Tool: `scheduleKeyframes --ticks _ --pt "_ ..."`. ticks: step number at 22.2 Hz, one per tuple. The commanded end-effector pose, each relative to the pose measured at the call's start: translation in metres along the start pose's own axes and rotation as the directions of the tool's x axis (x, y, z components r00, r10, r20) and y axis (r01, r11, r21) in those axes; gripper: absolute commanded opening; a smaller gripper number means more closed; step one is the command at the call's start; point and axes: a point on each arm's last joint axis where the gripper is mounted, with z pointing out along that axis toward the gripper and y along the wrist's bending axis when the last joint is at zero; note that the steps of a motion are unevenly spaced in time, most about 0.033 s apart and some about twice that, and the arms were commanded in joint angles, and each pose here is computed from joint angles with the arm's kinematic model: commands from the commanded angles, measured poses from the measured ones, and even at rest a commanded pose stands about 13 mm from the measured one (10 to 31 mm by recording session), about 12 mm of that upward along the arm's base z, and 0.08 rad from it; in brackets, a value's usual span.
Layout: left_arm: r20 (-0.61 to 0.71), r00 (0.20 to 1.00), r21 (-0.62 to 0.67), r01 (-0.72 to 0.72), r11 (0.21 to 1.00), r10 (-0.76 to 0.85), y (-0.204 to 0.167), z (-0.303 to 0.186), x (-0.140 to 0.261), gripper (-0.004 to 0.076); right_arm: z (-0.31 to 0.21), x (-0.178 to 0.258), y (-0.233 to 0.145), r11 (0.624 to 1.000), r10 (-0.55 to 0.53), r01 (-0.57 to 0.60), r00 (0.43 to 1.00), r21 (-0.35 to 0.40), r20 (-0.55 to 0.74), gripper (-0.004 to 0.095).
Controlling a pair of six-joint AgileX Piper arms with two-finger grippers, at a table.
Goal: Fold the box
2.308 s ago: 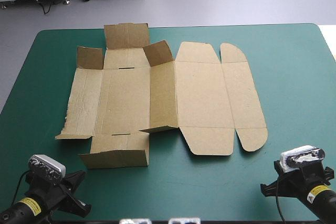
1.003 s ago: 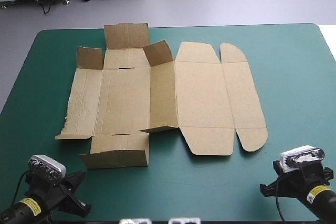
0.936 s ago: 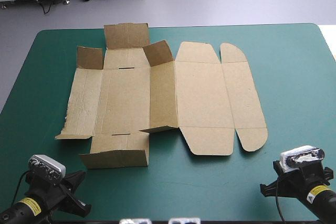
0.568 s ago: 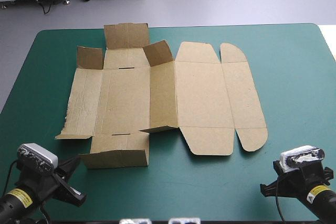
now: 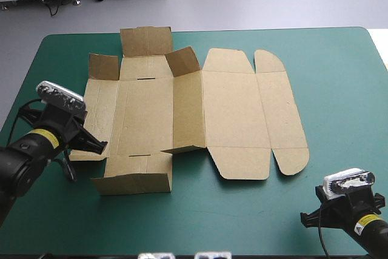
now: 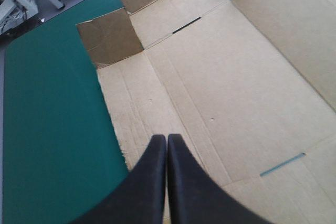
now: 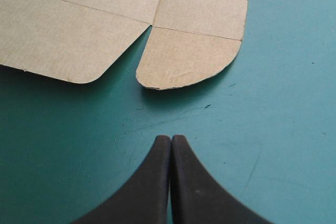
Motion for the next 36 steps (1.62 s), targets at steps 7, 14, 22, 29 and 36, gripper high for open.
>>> scheduleKeyframes --ticks 7,14,22,29,36 --pt "-0.123 0.976 -0.4 0.119 0.909 -0.182 0.081 0.033 0.004 -0.0008 -0.004 -0.012 0.0 1.0 -0.009 0.009 0.997 0.002 0.075 -0.002" --pt "-0.133 0.827 -0.341 0.479 0.809 -0.546 0.148 0.04 0.066 -0.0008 0.0 -0.011 -0.001 1.0 -0.025 0.023 0.995 0.018 0.097 -0.002" --pt "-0.239 0.638 0.08 0.764 0.64 -0.732 0.164 0.087 0.106 -0.0008 0.0 -0.011 -0.001 1.0 -0.025 0.023 0.995 0.018 0.098 -0.0018" --pt "-0.357 0.556 0.367 0.822 0.434 -0.751 0.162 0.133 0.128 -0.0009 0.0 -0.011 -0.001 1.0 -0.025 0.023 0.995 0.018 0.099 -0.002" --pt "-0.387 0.576 0.332 0.816 0.474 -0.72 0.168 0.141 0.136 0.005 0.0 -0.011 -0.001 1.0 -0.025 0.023 0.995 0.018 0.099 -0.0018"
